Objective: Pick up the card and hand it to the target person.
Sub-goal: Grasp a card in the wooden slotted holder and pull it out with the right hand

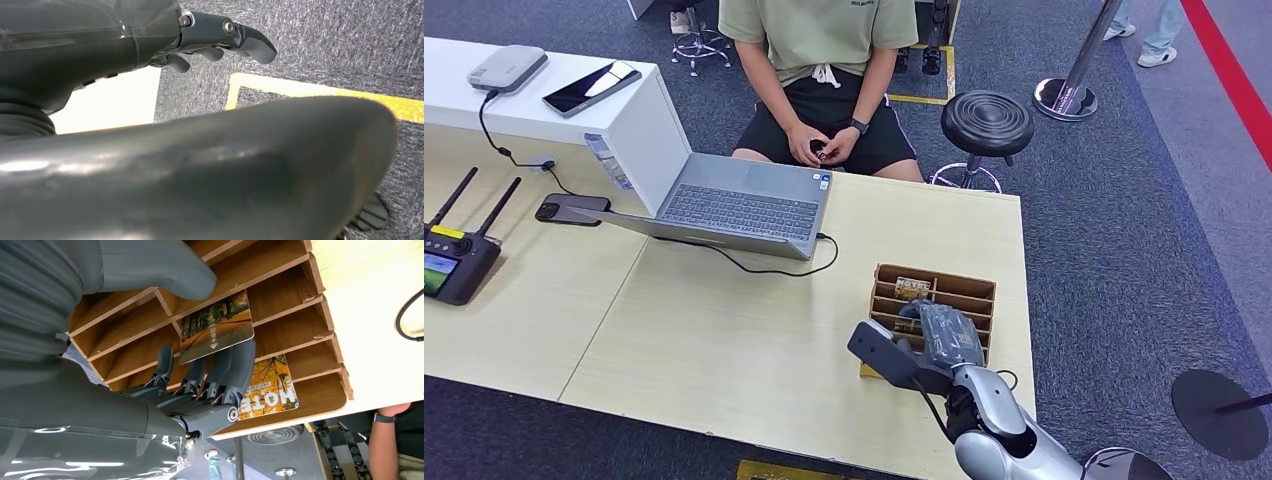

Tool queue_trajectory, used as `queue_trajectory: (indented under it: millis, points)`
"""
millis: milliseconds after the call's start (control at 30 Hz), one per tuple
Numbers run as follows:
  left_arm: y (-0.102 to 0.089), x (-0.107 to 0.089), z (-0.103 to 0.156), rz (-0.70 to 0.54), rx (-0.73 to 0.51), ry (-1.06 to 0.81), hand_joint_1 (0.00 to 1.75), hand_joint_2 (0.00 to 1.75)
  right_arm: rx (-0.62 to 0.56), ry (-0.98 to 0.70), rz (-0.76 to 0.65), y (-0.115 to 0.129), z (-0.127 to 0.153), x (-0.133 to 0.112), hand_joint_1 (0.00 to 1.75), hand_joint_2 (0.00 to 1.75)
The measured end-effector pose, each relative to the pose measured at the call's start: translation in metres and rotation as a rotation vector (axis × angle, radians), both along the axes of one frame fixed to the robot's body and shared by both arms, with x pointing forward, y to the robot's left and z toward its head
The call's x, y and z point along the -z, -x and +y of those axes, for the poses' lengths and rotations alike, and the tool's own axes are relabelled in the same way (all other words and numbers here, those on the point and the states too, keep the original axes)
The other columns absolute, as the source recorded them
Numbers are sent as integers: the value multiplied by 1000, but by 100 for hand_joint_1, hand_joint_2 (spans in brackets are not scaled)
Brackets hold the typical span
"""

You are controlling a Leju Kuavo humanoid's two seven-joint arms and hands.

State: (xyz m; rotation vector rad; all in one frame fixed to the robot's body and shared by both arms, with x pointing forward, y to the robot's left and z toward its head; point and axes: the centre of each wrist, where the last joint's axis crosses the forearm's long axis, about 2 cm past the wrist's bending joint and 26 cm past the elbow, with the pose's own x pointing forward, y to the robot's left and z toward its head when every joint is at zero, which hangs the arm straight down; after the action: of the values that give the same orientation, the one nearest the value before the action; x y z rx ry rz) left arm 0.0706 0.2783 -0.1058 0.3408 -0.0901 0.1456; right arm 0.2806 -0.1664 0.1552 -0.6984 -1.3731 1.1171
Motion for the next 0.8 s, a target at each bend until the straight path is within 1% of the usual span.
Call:
queue_trajectory:
  millis: [67, 200, 367, 500, 633, 800]
  points:
    - [0, 0, 0, 0, 0, 0, 0, 0, -2, 2, 1, 0, 0, 0, 93, 175]
    - [0, 0, 0, -1, 1, 0, 0, 0, -5, 4, 2, 0, 1, 0, 137, 175]
    - [0, 0, 0, -7, -6, 4, 0, 0, -5, 7, -1, 0, 1, 0, 140, 175]
    - [0, 0, 0, -14, -10, 6, 0, 175, -8, 9, 0, 1, 1, 0, 146, 175]
    - [0, 0, 0, -19, -9, 5, 0, 175, -10, 10, 1, 1, 2, 1, 155, 175]
    - [0, 0, 0, -34, 3, 0, 0, 175, -11, 10, 1, 1, 2, 1, 155, 175]
